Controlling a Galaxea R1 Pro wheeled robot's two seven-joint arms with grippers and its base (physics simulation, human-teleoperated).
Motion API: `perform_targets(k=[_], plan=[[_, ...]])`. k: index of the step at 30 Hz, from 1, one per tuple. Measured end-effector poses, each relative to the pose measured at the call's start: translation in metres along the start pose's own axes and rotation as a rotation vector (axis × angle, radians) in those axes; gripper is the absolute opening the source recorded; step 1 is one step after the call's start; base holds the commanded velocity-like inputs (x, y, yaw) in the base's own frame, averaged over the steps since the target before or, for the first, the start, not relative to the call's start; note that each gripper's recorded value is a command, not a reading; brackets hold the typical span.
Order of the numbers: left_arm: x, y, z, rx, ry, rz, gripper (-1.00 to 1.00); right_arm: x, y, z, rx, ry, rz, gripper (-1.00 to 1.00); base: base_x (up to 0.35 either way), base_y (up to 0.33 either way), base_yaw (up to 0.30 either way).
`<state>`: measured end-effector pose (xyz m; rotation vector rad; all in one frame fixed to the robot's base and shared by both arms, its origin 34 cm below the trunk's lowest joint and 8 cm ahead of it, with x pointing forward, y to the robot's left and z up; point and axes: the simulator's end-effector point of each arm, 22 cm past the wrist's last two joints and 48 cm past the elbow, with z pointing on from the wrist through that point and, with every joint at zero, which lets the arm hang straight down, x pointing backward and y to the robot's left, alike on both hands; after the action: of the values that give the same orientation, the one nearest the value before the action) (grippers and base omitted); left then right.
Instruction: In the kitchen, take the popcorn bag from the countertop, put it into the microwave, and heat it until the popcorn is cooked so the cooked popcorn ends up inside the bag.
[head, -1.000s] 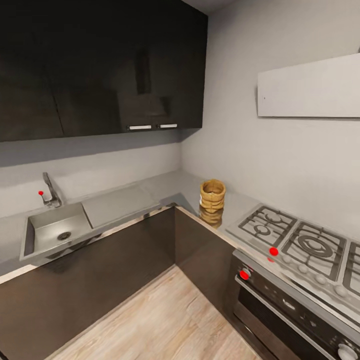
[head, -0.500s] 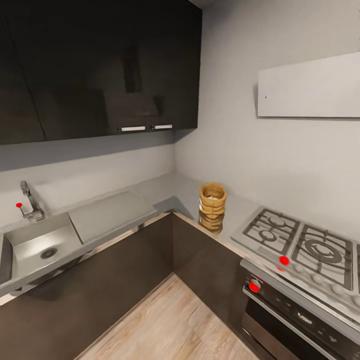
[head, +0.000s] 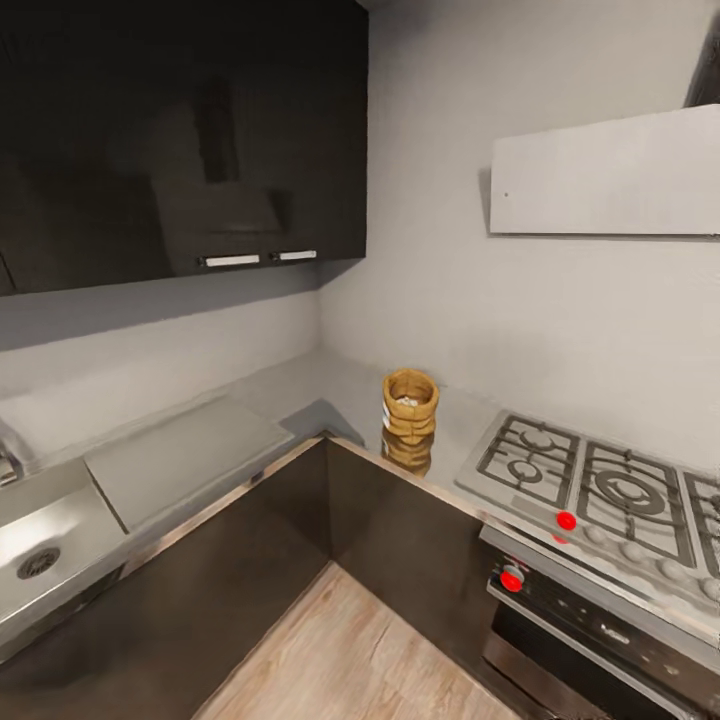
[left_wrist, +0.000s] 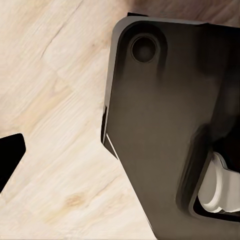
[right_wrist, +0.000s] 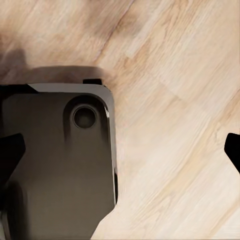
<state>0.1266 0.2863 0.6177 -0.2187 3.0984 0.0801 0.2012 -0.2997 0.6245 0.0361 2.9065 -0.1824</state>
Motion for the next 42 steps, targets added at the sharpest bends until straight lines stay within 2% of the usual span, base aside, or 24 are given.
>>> perform_targets(k=[25,33,42], plan=[[0.0,0.0,0.0,0.0,0.0,0.001,1.0,-0.0001,0.0,0.0,0.0,0.0,-0.001,1.0,0.153,0.267,-0.284],[0.0001,-0.0006,0.0,0.001,0.0,0.001,1.0,-0.0006,0.0001,0.0001,0.0,-0.001,0.0,1.0,0.12,0.258,-0.098],[0.0008,-0.0056,0.0,0.008,0.001,0.001,1.0,-0.0013,-0.0005,0.0002,0.002,-0.004,-0.001,1.0,0.034,0.024,-0.071]])
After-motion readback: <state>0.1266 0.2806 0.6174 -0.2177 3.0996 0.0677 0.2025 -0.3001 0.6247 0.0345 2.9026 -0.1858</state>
